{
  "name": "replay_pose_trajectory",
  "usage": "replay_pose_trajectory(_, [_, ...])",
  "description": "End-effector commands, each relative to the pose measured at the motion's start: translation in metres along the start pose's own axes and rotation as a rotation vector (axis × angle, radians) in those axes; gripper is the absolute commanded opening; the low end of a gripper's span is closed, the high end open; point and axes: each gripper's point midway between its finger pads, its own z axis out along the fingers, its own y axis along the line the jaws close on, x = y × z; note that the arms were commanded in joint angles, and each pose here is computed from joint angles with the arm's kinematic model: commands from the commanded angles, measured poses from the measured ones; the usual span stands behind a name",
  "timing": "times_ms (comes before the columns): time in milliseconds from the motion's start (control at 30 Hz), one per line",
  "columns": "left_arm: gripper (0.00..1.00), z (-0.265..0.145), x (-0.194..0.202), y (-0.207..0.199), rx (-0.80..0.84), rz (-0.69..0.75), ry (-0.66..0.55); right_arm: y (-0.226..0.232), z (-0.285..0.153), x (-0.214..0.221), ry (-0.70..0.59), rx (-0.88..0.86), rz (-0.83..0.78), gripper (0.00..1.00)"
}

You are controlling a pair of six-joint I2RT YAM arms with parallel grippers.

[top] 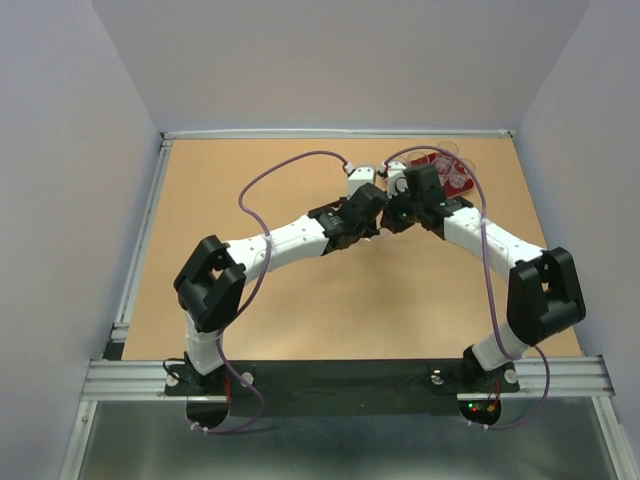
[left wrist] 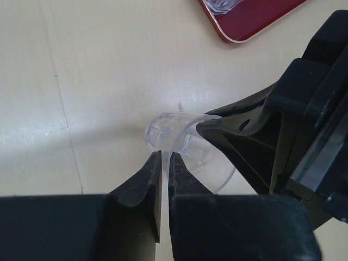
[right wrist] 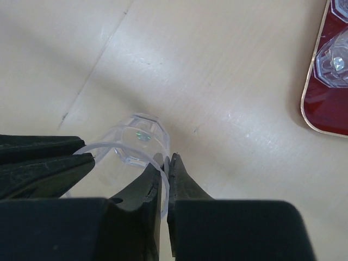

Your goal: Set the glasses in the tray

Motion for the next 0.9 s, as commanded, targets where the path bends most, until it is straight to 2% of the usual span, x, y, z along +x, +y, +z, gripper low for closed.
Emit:
replay_pose_trajectory(0, [0.00, -0.009, -0.025, -0.010, 0.022, -0.012, -0.058, -0.008, -0.004, -0.021, -0.039, 0.054, -0.057, 0.00])
replay_pose_trajectory(67, [0.00, -0.012, -0.027, -0.012, 0.030, -0.020, -0.064, -0.007, -0.005, -0.021, -0.042, 0.054, -0.061, 0.00])
replay_pose_trajectory(133, [0.05, -0.016, -0.029, -0.015, 0.052, -0.027, -0.067, -0.007, -0.006, -0.022, -0.047, 0.053, -0.064, 0.00])
replay_pose_trajectory(167, [0.14, -0.018, -0.031, -0.017, 0.067, -0.033, -0.077, -0.007, -0.007, -0.023, -0.050, 0.049, -0.065, 0.00])
replay_pose_trajectory(267, [0.31, -0.027, -0.034, -0.022, 0.114, -0.043, -0.089, -0.002, -0.010, -0.025, -0.061, 0.029, -0.068, 0.00])
replay_pose_trajectory(300, [0.41, -0.032, -0.033, -0.022, 0.135, -0.041, -0.087, 0.000, -0.012, -0.027, -0.068, 0.019, -0.068, 0.00])
replay_pose_trajectory(367, [0.51, -0.038, -0.037, -0.026, 0.172, -0.049, -0.108, 0.000, -0.013, -0.027, -0.070, 0.014, -0.069, 0.00])
replay_pose_trajectory(467, [0.61, -0.049, -0.039, -0.027, 0.214, -0.048, -0.124, -0.001, -0.016, -0.028, -0.079, 0.002, -0.059, 0.00])
replay_pose_trajectory(600, [0.67, -0.068, -0.046, -0.021, 0.234, -0.044, -0.160, -0.010, -0.021, -0.029, -0.093, 0.001, -0.032, 0.00])
replay_pose_trajectory(733, [0.72, -0.081, -0.051, -0.001, 0.188, -0.006, -0.207, -0.042, -0.033, -0.030, -0.118, 0.055, 0.037, 0.00])
replay_pose_trajectory(867, [0.82, -0.104, -0.068, 0.027, 0.114, 0.062, -0.301, -0.080, -0.045, -0.028, -0.158, 0.146, 0.133, 0.00])
